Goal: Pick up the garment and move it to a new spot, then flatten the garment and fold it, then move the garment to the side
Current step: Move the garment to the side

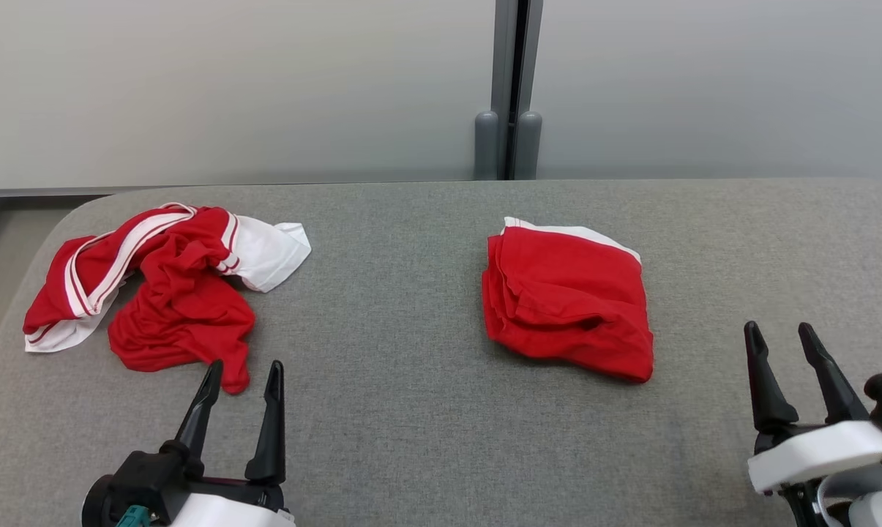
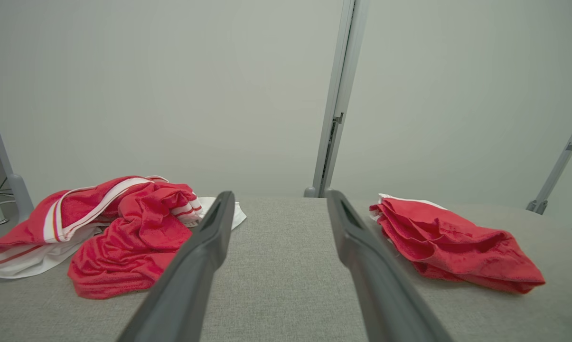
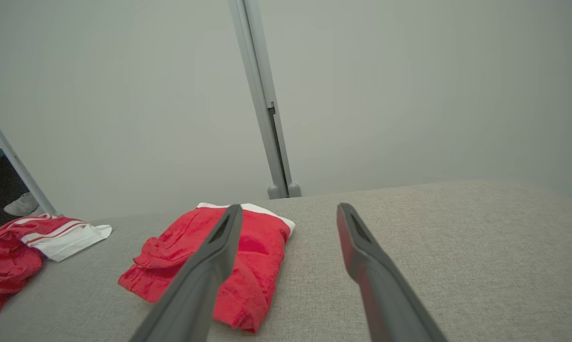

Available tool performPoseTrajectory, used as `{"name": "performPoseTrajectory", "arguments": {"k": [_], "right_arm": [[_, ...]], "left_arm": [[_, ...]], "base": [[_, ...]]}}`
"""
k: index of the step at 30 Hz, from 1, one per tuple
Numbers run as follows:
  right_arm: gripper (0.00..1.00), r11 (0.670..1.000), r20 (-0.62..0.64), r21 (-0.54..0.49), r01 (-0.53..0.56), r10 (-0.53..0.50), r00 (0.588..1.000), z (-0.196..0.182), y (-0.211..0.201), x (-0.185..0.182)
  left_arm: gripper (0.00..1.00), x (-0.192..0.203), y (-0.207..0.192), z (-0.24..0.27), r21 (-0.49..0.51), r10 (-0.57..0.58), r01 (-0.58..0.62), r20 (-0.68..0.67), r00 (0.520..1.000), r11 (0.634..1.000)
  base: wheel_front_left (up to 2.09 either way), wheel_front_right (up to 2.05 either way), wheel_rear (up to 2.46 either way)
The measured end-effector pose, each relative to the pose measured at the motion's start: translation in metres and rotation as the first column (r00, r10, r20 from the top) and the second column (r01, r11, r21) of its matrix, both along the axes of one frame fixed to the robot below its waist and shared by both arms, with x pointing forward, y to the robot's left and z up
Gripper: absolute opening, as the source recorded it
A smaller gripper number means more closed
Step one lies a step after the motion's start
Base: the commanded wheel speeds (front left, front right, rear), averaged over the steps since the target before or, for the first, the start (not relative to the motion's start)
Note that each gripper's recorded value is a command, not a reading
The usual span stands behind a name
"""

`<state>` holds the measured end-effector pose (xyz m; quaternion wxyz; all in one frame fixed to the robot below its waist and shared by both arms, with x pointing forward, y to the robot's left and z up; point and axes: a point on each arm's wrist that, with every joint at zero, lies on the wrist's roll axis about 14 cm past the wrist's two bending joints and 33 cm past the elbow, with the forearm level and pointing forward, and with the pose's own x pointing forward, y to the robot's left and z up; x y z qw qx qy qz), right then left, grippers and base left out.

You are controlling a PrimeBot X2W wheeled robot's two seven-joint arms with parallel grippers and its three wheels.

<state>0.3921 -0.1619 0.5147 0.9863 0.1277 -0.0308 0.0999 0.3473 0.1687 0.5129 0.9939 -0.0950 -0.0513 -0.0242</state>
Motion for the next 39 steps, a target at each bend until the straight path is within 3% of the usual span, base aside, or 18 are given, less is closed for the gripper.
{"name": "performPoseTrajectory", "arguments": {"k": [6,8,14,25,26,27,28,32,35,36,37,38,39], "right_arm": [[1.00,0.999,-0.177,0.000,-0.036,0.035,0.984,-0.019,0.009,0.038],[1.00,0.994,-0.278,-0.034,-0.102,0.089,0.957,-0.033,0.022,0.048],[1.00,0.988,-0.440,-0.008,-0.157,0.138,0.887,-0.049,0.034,0.083],[1.00,0.977,-0.700,0.104,-0.186,0.204,0.684,-0.107,0.060,0.108],[1.00,0.977,-0.700,0.104,-0.186,0.204,0.684,-0.107,0.060,0.108],[1.00,0.975,-0.748,0.135,-0.176,0.217,0.627,-0.123,0.064,0.104],[1.00,0.974,-0.765,0.151,-0.170,0.224,0.604,-0.129,0.066,0.103],[1.00,0.968,-0.778,0.181,-0.171,0.248,0.577,-0.132,0.075,0.106],[1.00,0.964,-0.769,0.200,-0.175,0.265,0.581,-0.131,0.083,0.108],[0.83,0.964,-0.763,0.202,-0.176,0.267,0.588,-0.130,0.084,0.108],[0.48,0.964,-0.758,0.201,-0.176,0.267,0.595,-0.128,0.084,0.109],[0.38,0.964,-0.753,0.198,-0.178,0.266,0.602,-0.127,0.085,0.109],[0.08,0.964,-0.747,0.195,-0.180,0.265,0.610,-0.125,0.085,0.109]], "left_arm": [[1.00,0.003,0.009,-0.008,-0.004,0.022,-0.022,-0.025,0.999,1.000],[1.00,0.005,0.011,-0.009,-0.004,0.025,-0.025,-0.028,0.999,1.000],[1.00,0.011,0.017,-0.017,-0.002,0.042,-0.042,-0.053,0.998,0.999],[1.00,0.018,0.040,-0.027,0.016,0.101,-0.100,-0.088,0.991,0.995],[1.00,0.018,0.040,-0.027,0.016,0.101,-0.100,-0.088,0.991,0.995],[1.00,0.020,0.043,-0.027,0.020,0.110,-0.109,-0.090,0.990,0.994],[1.00,0.020,0.044,-0.028,0.021,0.114,-0.113,-0.091,0.989,0.993],[1.00,0.020,0.047,-0.031,0.024,0.121,-0.119,-0.102,0.987,0.993],[1.00,0.021,0.048,-0.031,0.026,0.122,-0.120,-0.100,0.987,0.992],[1.00,0.021,0.048,-0.030,0.026,0.122,-0.120,-0.099,0.988,0.992],[1.00,0.022,0.047,-0.030,0.026,0.119,-0.118,-0.098,0.988,0.993],[1.00,0.022,0.046,-0.029,0.025,0.116,-0.114,-0.095,0.989,0.993],[1.00,0.022,0.045,-0.028,0.027,0.112,-0.110,-0.091,0.989,0.994]], "base": [[0.00,0.00,0.00],[0.00,0.00,0.00],[0.00,0.00,0.00],[0.00,0.00,0.00],[0.00,0.00,0.00],[0.00,0.00,0.00],[0.00,0.00,0.00],[0.00,0.00,0.00],[0.00,0.00,0.00],[0.00,0.00,0.00],[0.00,0.00,0.00],[0.00,0.00,0.00],[0.00,0.00,0.00]]}}
